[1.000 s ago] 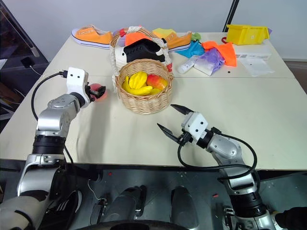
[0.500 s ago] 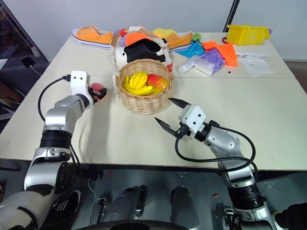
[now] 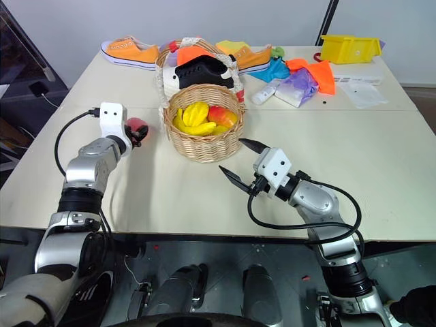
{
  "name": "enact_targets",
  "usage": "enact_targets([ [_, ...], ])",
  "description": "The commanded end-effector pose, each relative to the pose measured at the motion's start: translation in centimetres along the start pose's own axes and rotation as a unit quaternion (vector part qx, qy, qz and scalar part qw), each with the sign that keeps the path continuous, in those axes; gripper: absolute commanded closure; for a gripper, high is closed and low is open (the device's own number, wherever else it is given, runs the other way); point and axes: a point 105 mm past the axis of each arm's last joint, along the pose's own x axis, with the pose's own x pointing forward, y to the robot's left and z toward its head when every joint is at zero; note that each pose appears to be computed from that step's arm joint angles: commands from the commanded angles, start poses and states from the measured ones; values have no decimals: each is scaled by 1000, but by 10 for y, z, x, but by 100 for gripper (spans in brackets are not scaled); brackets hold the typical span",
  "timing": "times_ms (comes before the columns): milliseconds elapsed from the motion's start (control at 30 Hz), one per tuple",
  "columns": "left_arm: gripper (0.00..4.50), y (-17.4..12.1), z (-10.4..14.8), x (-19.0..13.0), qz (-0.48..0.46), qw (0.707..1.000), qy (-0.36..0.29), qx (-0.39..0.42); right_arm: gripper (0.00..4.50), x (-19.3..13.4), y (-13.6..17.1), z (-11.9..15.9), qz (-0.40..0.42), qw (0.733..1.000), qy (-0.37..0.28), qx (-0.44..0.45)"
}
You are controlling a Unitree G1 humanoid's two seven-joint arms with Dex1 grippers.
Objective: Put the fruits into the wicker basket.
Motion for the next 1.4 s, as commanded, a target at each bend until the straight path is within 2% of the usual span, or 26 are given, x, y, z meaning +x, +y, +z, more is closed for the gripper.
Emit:
enact_targets([
  [33,213,1,44,-30,-36,997,-75,-3,40,-4,-10,12,-28,999,-26,4],
  [200,213,-16,64,-67,-111,988,-97,-40,40,-10,-14,11,-36,999,-31,16],
  [300,213,-44,94,-90,-215,965,-140,-59,40,-12,-10,11,-28,999,-36,25],
  [433,213,-73,109,-82,-251,954,-152,-69,40,-8,-16,15,-48,997,-49,30],
  [533,213,-106,115,-65,-269,948,-145,-85,40,-5,-16,17,-46,998,-48,16],
  [600,213,-114,124,-59,-271,943,-160,-109,40,-5,-16,18,-47,998,-47,14],
  [733,213,-135,123,-51,-293,939,-163,-82,40,-7,-16,19,-55,997,-45,10],
  [767,163,-140,123,-52,-307,933,-161,-94,40,-7,-16,20,-56,997,-44,10],
  [867,31,-139,126,-49,-289,938,-178,-69,40,-7,-16,19,-60,997,-39,10],
  [900,9,-138,128,-51,-292,936,-181,-80,40,-7,-17,20,-61,997,-39,11],
  [1000,9,-135,133,-62,-305,927,-204,-80,40,-7,-19,20,-69,997,-39,17],
  [1167,9,-119,120,-91,-327,919,-214,-43,40,-12,-37,20,-112,992,-38,34],
  [1267,9,-95,87,-111,-309,930,-199,31,40,-15,-44,17,-138,988,-34,54],
  [1300,9,-83,76,-117,-302,934,-190,32,40,-15,-44,16,-140,988,-33,55],
  [1400,9,-57,65,-130,-276,939,-204,-6,40,-13,-47,14,-147,987,-28,64],
])
